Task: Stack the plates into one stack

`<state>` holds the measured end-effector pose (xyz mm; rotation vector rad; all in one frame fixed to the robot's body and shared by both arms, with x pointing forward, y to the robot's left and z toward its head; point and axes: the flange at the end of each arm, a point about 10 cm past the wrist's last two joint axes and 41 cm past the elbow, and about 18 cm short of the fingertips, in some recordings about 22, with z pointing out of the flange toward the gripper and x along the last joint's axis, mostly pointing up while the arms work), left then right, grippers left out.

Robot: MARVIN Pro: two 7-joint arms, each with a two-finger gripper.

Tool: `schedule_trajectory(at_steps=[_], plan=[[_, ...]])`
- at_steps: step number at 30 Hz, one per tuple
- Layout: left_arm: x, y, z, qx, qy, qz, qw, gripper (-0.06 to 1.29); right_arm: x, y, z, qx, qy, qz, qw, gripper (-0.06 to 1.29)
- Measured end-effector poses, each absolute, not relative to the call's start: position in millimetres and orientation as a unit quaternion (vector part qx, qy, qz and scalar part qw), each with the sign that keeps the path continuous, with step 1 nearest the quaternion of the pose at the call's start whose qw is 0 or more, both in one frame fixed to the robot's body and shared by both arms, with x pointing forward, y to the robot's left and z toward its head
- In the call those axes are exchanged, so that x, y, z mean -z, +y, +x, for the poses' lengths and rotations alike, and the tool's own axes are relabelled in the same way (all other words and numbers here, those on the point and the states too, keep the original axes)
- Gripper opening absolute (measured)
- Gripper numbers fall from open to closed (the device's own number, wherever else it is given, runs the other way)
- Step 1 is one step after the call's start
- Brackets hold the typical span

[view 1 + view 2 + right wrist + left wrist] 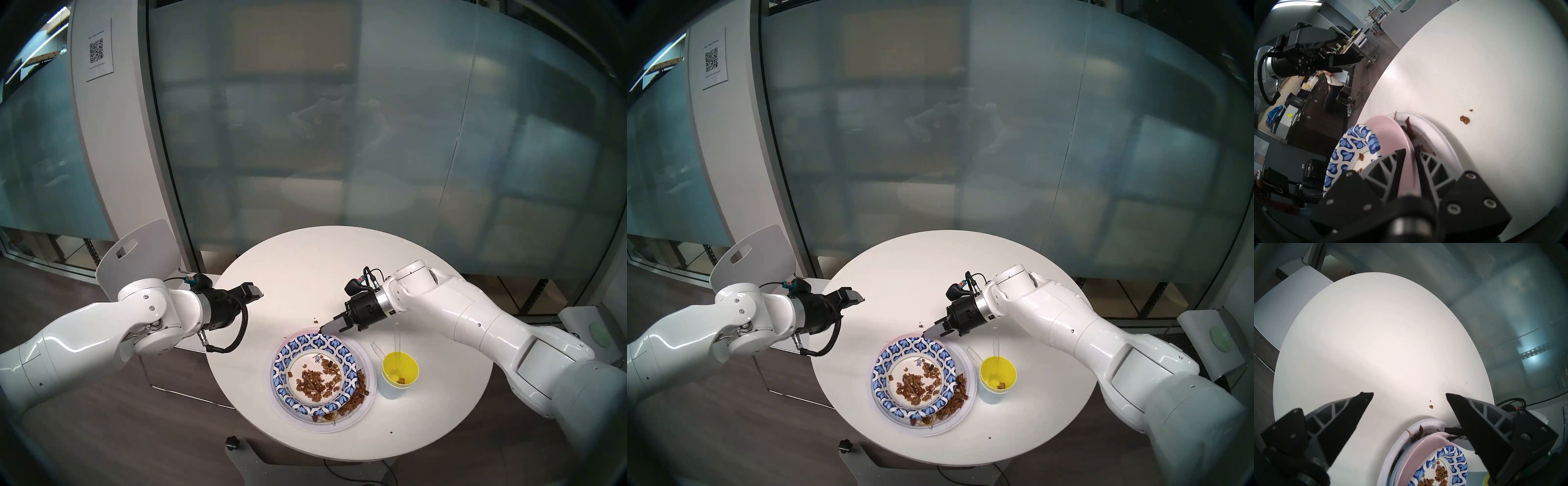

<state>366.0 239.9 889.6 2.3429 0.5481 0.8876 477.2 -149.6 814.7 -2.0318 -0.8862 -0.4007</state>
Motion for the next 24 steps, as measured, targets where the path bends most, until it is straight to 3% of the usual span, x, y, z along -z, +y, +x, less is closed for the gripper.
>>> schedule_trajectory(at_steps=[5, 6, 7, 8, 10, 12, 24], plan=[[-890, 239, 366, -0.331, 0.204, 0.876, 0.285, 1.22, -820, -151, 479, 0.167, -0.354, -0.813, 0.431, 0.38], [-890, 239, 366, -0.331, 0.204, 0.876, 0.285, 1.22, -821, -152, 480, 0.169, -0.354, -0.813, 0.431, 0.47], [-890, 239, 366, -0.331, 0.203, 0.876, 0.285, 1.22, -822, -154, 480, 0.171, -0.354, -0.813, 0.431, 0.7], [-890, 239, 367, -0.331, 0.203, 0.876, 0.285, 1.22, -824, -155, 481, 0.173, -0.352, -0.813, 0.43, 0.83], [-890, 239, 367, -0.331, 0.203, 0.876, 0.285, 1.22, -828, -159, 484, 0.181, -0.349, -0.813, 0.43, 0.99], [-890, 239, 367, -0.332, 0.203, 0.876, 0.285, 1.22, -834, -163, 487, 0.192, -0.345, -0.812, 0.43, 1.05], [-896, 232, 366, -0.337, 0.199, 0.871, 0.297, 1.22, -882, -195, 503, 0.285, -0.321, -0.794, 0.43, 1.03]])
